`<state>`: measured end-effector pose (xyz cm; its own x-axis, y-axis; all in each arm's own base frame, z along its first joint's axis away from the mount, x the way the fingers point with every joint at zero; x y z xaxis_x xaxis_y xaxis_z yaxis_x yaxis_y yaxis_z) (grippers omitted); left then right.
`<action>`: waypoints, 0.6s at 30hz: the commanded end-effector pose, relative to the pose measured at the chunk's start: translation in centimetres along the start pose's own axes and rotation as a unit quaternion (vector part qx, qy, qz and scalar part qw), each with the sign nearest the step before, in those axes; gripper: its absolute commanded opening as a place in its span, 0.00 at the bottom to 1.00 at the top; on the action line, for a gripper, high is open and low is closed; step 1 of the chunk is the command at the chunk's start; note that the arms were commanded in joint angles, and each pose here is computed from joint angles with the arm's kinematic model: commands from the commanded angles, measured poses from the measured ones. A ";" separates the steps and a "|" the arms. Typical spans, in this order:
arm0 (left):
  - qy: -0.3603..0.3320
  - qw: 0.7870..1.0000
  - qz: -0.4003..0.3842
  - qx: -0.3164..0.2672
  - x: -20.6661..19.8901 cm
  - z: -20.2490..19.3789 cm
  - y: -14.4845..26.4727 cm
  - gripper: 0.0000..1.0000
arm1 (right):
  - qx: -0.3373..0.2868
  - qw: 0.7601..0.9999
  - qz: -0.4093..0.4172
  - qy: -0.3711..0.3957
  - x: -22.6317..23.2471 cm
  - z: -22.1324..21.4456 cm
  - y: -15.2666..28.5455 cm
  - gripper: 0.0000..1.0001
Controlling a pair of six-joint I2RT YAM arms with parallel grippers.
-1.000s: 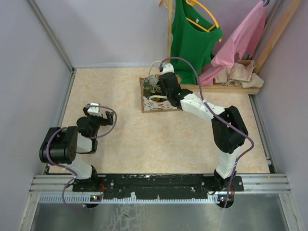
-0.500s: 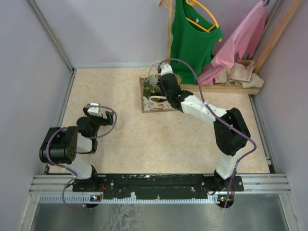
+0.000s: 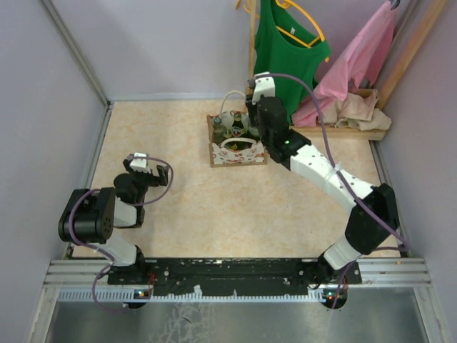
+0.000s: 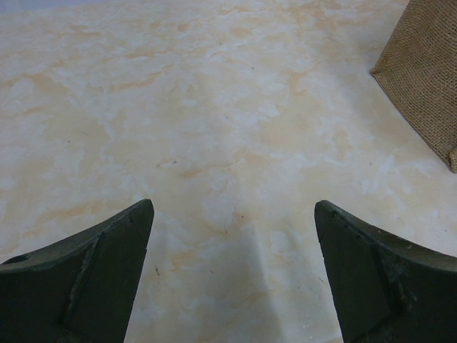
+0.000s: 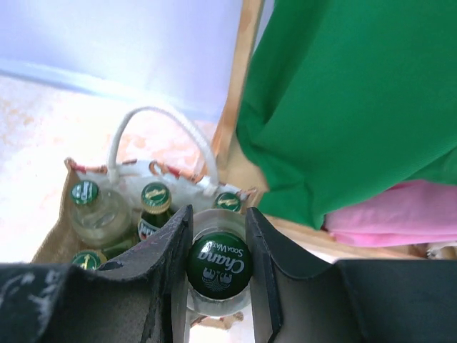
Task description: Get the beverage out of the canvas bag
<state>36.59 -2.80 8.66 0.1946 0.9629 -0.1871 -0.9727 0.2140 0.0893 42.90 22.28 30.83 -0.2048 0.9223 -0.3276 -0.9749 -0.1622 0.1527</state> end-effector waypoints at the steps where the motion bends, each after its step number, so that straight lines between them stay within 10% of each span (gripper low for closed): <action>1: -0.007 1.000 -0.003 -0.010 -0.2 0.7 -0.4 1.00 | -0.166 0.977 -0.117 -0.060 -8.2 11.2 5.2 0.00; 18: -0.007 1.000 -0.003 -0.010 -0.1 0.7 -0.4 1.00 | -0.058 0.967 -0.227 -0.098 -15.2 2.2 7.9 0.00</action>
<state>36.59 -2.80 8.66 0.1946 0.9629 -0.1871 -0.9727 0.2140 0.0893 39.45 10.06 37.31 0.2017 0.9271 -0.3159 -0.9790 0.2005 -0.0365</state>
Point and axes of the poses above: each gripper's point midway between its finger pads, its own y axis back along the fingers, its own x axis along the line the jaws close on, z = x × y, the point moved 1 cm from there along y, back along the fingers, and after that the axes turned 12 degrees about y, right-handed, at the moved point
